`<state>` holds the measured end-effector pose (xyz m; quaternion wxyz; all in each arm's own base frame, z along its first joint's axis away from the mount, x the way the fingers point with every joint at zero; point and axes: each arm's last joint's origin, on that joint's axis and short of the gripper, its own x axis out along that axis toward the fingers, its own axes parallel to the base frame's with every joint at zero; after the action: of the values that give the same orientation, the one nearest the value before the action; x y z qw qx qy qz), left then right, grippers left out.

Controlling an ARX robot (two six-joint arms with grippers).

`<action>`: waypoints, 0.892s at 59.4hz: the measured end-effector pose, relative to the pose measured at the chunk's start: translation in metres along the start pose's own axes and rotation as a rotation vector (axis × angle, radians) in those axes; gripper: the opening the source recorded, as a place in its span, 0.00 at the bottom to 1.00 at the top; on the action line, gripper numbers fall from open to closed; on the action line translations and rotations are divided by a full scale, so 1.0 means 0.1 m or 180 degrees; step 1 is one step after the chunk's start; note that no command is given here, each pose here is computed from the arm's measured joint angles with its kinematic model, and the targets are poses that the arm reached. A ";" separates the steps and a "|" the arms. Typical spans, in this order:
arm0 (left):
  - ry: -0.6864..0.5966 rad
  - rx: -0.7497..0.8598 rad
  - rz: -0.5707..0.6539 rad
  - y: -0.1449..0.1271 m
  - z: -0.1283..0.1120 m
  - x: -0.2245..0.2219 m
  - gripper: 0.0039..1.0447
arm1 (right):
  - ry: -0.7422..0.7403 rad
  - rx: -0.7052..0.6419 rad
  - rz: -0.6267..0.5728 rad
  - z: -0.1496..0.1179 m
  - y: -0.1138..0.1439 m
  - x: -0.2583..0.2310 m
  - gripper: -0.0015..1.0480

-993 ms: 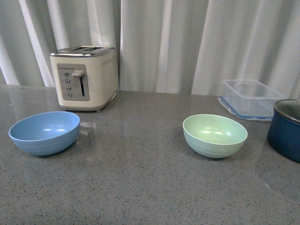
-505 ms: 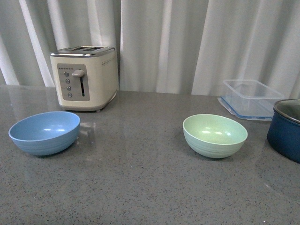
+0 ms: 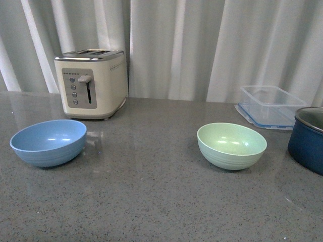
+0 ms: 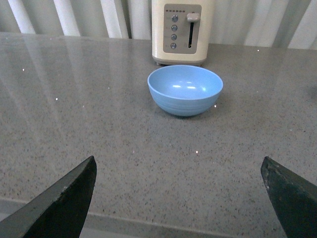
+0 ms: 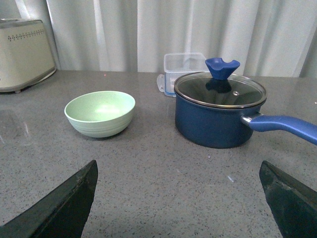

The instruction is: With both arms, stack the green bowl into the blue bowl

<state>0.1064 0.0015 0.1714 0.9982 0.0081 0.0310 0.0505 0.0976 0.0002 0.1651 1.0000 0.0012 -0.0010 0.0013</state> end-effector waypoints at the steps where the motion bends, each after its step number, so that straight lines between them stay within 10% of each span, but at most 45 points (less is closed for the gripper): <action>1: -0.0013 0.0014 -0.0006 0.00 0.03 0.01 0.94 | 0.0000 0.0000 0.0000 0.00 0.00 0.00 0.90; 24: -0.0041 -0.0028 0.0039 0.15 1.13 0.95 0.94 | -0.0001 0.0000 -0.0001 0.00 0.00 0.00 0.90; 53: 0.1080 -0.0602 0.0199 0.31 1.19 1.98 0.94 | -0.0001 0.0000 0.0001 0.00 0.00 0.00 0.90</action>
<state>0.3073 0.0506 0.2782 0.9729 -0.0933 0.1937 0.0849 0.0976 0.0003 0.1652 1.0000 0.0012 -0.0012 0.0015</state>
